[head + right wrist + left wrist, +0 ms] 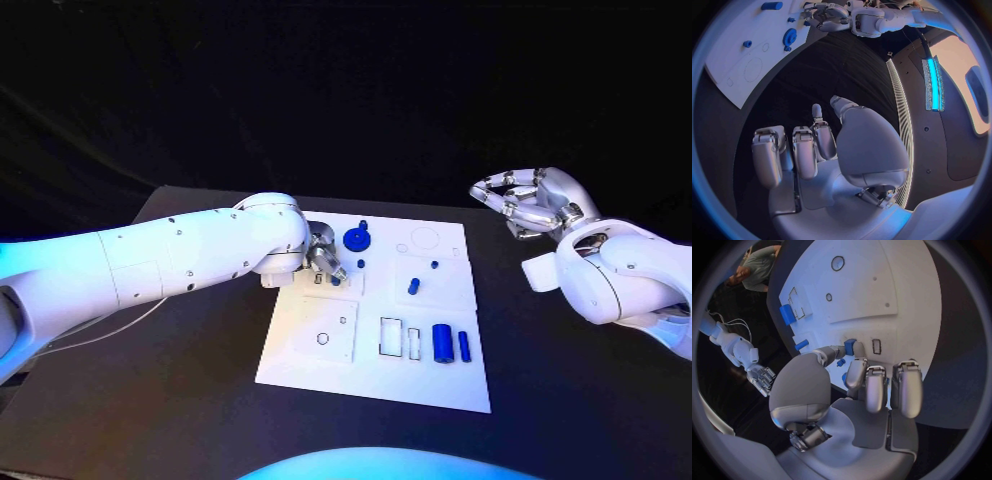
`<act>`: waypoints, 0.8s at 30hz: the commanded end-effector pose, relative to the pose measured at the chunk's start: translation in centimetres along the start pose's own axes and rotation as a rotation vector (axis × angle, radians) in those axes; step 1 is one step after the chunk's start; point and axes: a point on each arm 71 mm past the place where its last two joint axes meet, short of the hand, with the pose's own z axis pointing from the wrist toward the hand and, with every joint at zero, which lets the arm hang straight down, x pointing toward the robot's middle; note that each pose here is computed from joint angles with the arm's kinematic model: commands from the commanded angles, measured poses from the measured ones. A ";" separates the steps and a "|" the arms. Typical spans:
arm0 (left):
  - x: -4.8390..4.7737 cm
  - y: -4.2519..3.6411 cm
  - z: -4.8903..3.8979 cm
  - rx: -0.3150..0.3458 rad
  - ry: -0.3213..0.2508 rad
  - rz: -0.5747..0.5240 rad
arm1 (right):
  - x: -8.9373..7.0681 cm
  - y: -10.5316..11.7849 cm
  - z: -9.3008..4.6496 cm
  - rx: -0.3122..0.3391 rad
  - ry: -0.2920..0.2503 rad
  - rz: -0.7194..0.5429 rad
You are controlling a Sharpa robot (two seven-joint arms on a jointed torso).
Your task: Assemble the parts on the task board
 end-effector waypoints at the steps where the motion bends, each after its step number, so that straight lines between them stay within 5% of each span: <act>1: 0.35 -0.40 0.06 0.010 0.026 0.007 | 0.0 0.1 0.0 -0.011 0.005 0.006; 24: 0.08 0.22 -0.16 0.001 -0.001 -0.016 | -0.1 0.0 0.0 -0.012 -0.001 0.006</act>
